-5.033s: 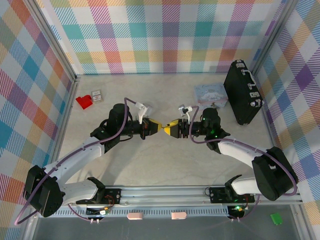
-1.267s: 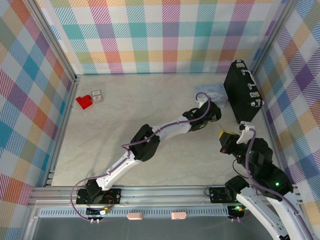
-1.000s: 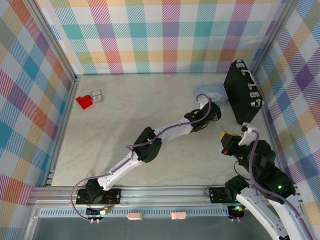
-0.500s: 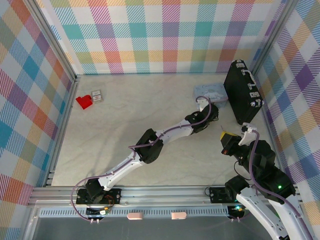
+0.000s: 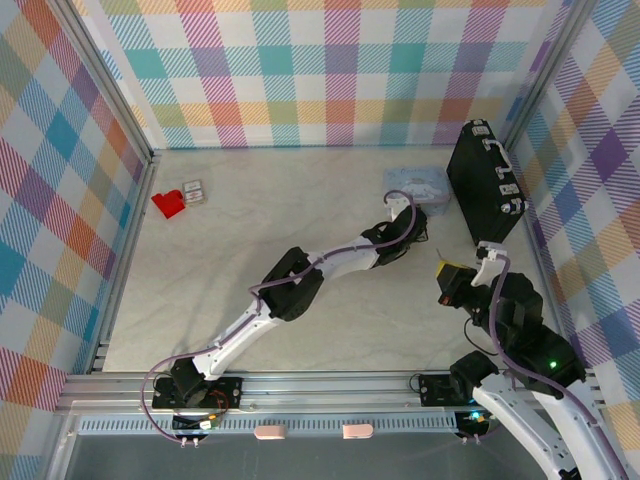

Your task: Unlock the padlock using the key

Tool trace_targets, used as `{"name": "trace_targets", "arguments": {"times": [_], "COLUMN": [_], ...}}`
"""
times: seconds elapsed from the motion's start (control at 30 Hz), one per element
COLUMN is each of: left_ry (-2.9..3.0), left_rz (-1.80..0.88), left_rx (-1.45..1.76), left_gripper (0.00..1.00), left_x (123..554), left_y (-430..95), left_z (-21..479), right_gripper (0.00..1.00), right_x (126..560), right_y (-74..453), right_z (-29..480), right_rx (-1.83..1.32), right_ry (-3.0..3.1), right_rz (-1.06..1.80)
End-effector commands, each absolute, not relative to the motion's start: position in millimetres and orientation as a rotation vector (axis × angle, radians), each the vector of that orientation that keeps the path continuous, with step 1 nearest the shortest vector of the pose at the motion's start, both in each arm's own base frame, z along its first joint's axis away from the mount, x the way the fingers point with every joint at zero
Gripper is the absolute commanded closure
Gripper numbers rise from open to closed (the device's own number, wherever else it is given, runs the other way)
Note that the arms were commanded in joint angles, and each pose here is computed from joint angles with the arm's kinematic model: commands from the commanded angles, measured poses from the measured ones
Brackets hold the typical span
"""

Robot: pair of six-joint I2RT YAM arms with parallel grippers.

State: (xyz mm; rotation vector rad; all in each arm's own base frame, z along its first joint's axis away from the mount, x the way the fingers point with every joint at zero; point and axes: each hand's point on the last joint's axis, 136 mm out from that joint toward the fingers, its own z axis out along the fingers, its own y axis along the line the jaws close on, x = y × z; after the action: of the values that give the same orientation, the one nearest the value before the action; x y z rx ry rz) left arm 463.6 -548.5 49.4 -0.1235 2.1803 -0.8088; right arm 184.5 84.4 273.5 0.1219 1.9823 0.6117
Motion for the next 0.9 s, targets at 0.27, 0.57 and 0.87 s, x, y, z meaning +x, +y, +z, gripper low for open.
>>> {"name": "trace_targets", "arguments": {"times": [0.27,0.57,0.87], "left_ry": [2.27,2.363,2.412], "left_rz": [-0.679,-0.604,-0.48], "left_rx": [-0.053,-0.08,-0.222], "left_gripper": [1.0,1.0,1.0], "left_x": [448,419,383], "left_y": [-460,-365,-267], "left_z": [56,49,42], "right_gripper": [1.0,1.0,1.0], "right_x": [194,210,218], "right_y": [97,126,149], "right_z": [261,246,217], "right_rx": [0.123,0.105,0.133], "right_ry": [2.029,2.095,2.186], "right_rz": [0.643,0.752,0.851]}}
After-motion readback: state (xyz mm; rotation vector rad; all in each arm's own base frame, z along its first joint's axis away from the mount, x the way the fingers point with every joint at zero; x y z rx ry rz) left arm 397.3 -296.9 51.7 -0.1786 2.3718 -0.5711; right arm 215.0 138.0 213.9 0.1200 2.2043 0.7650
